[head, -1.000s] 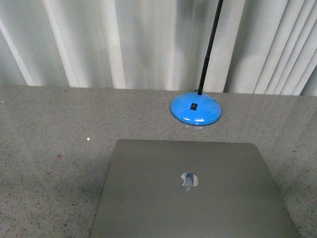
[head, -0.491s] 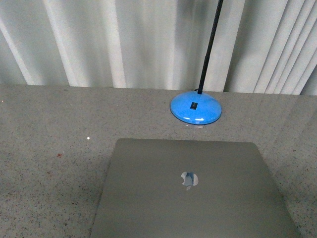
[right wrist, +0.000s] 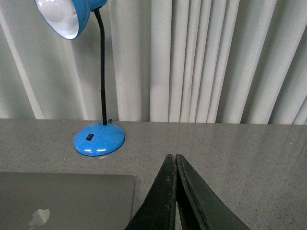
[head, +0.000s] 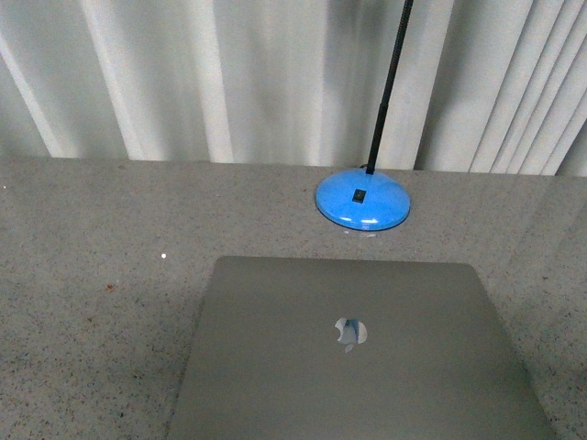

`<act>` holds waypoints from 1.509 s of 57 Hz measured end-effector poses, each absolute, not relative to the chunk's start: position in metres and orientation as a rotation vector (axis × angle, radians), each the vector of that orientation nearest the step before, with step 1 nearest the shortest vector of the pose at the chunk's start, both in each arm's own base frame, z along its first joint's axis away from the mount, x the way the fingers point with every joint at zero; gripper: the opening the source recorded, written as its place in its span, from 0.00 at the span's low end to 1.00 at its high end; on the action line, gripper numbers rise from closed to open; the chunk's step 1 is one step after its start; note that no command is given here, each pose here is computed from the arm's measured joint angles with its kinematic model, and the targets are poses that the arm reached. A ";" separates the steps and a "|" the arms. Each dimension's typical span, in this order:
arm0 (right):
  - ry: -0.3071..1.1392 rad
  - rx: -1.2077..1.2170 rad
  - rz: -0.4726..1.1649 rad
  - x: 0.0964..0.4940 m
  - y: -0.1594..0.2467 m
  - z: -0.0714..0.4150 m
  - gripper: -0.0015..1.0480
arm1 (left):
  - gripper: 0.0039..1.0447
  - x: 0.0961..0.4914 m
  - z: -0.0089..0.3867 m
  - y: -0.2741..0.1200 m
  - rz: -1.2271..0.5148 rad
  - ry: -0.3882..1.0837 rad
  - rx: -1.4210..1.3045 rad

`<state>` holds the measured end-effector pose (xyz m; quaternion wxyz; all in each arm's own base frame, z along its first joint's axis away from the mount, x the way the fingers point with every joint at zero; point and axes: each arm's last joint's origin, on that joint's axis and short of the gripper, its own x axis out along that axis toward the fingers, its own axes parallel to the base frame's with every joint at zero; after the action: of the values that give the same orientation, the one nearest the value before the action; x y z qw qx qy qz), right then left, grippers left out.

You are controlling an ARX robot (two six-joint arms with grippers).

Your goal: Close laptop

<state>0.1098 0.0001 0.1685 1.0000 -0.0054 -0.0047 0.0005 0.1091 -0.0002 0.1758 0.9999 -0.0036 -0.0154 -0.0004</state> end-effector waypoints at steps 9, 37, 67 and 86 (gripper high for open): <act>0.017 -0.011 0.001 0.103 0.000 0.165 0.03 | 0.03 0.101 0.171 0.000 -0.004 0.002 -0.007; -0.002 -0.011 0.003 0.098 0.000 0.165 0.26 | 0.27 0.096 0.173 0.000 -0.002 -0.026 -0.007; -0.002 -0.010 0.003 0.098 0.000 0.165 0.93 | 0.94 0.096 0.173 0.000 -0.002 -0.026 -0.005; -0.002 -0.010 0.003 0.098 0.000 0.165 0.93 | 0.94 0.096 0.173 0.000 -0.002 -0.026 -0.005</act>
<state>0.0976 0.0002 0.1654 1.0000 -0.0052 -0.0012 0.0013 0.0962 -0.0002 0.1728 0.9999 -0.0024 -0.0131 -0.0012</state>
